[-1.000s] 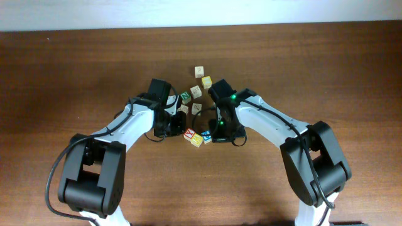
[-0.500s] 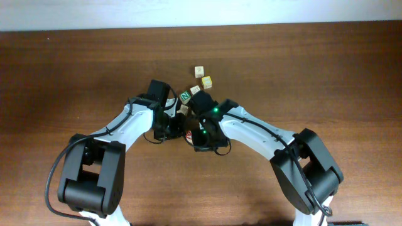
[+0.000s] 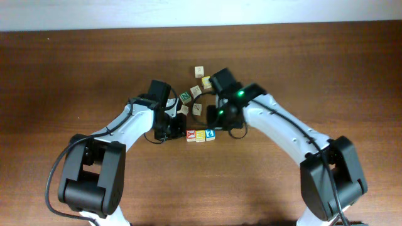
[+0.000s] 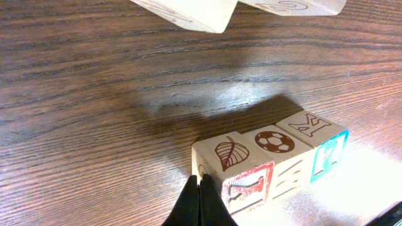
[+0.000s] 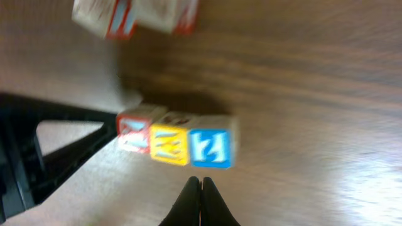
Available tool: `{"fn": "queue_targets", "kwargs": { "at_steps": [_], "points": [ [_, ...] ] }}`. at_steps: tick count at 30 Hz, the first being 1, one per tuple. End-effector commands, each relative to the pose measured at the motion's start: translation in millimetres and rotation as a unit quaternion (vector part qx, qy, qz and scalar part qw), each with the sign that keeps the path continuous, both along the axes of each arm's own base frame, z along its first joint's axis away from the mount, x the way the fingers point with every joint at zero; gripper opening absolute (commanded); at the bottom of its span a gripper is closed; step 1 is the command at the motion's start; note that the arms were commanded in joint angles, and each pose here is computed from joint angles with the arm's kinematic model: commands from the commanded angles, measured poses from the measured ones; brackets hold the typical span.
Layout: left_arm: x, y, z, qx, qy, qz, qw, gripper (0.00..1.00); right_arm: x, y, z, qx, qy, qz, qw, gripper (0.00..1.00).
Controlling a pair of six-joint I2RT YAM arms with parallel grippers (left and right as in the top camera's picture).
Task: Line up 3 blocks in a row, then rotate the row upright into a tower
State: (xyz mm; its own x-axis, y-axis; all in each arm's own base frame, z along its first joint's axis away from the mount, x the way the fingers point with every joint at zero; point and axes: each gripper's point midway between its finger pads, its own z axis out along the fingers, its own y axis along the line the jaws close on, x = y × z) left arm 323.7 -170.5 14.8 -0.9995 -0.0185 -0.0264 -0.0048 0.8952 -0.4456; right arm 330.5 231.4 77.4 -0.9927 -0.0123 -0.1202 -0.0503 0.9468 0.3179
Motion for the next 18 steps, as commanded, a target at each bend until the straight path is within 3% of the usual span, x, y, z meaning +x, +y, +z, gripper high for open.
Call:
{"fn": "queue_targets", "kwargs": {
  "at_steps": [1,5,15,18],
  "points": [
    [-3.6,-3.0,-4.0,-0.007,0.008,0.000,1.000,0.00,14.6,-24.0,-8.8,-0.010,-0.008,0.022,1.000,0.04],
    [-7.2,-13.2,-4.1,-0.006,0.004,-0.014,1.000,0.00,4.4,-18.0,-52.5,0.008,0.031,0.007,0.999,0.04],
    [-7.7,-15.7,-5.6,0.004,0.003,-0.010,1.000,0.00,-8.4,-26.2,-70.0,0.001,0.056,-0.021,0.998,0.04],
    [-7.7,-15.7,-5.6,0.004,0.003,-0.010,1.000,0.00,-5.4,-41.0,-76.1,0.093,0.086,-0.058,0.990,0.04]
  ]
}}
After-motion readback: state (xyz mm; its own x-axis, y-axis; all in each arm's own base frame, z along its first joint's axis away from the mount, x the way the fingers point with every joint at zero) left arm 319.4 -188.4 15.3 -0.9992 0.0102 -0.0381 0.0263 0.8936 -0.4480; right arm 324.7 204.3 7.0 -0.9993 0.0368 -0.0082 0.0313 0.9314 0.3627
